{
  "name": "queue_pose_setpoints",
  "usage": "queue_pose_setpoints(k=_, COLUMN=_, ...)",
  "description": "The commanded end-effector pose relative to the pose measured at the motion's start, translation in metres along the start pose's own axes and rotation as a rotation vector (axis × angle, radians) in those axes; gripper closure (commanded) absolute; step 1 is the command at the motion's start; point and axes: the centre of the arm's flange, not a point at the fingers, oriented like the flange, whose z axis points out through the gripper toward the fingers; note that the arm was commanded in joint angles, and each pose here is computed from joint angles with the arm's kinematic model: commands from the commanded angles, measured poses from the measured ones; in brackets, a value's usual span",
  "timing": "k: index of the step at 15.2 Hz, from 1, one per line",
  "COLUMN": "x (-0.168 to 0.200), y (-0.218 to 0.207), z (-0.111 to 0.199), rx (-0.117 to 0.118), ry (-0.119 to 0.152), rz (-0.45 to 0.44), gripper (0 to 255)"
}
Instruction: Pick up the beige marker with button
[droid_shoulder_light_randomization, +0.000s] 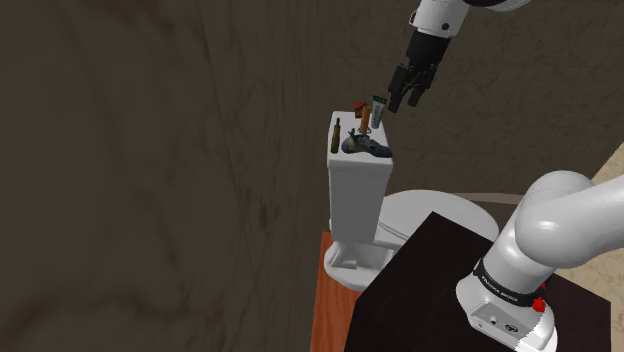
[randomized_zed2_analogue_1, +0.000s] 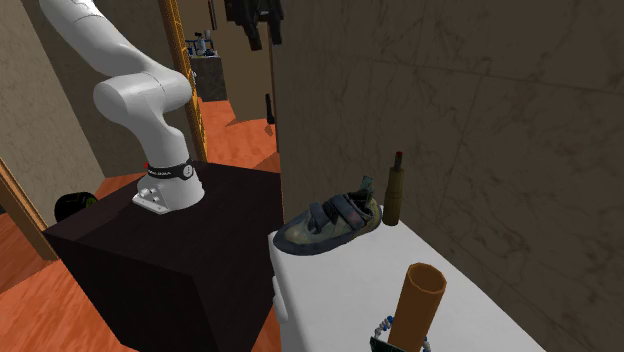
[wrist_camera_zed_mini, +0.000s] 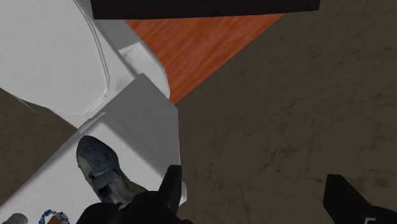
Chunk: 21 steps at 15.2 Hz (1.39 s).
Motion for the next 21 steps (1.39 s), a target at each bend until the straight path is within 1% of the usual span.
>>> queue_pose_setpoints(k=1, x=0.0, y=0.0, z=0.0, rx=0.0, ry=0.0, rz=0.0, gripper=0)
queue_pose_setpoints(k=11, x=0.096, y=0.053, z=0.062, rx=-0.054, ry=0.012, rz=-0.196, gripper=0)
queue_pose_setpoints(k=21, x=0.202, y=0.09, z=0.121, rx=-0.108, ry=0.024, rz=-0.392, gripper=0)
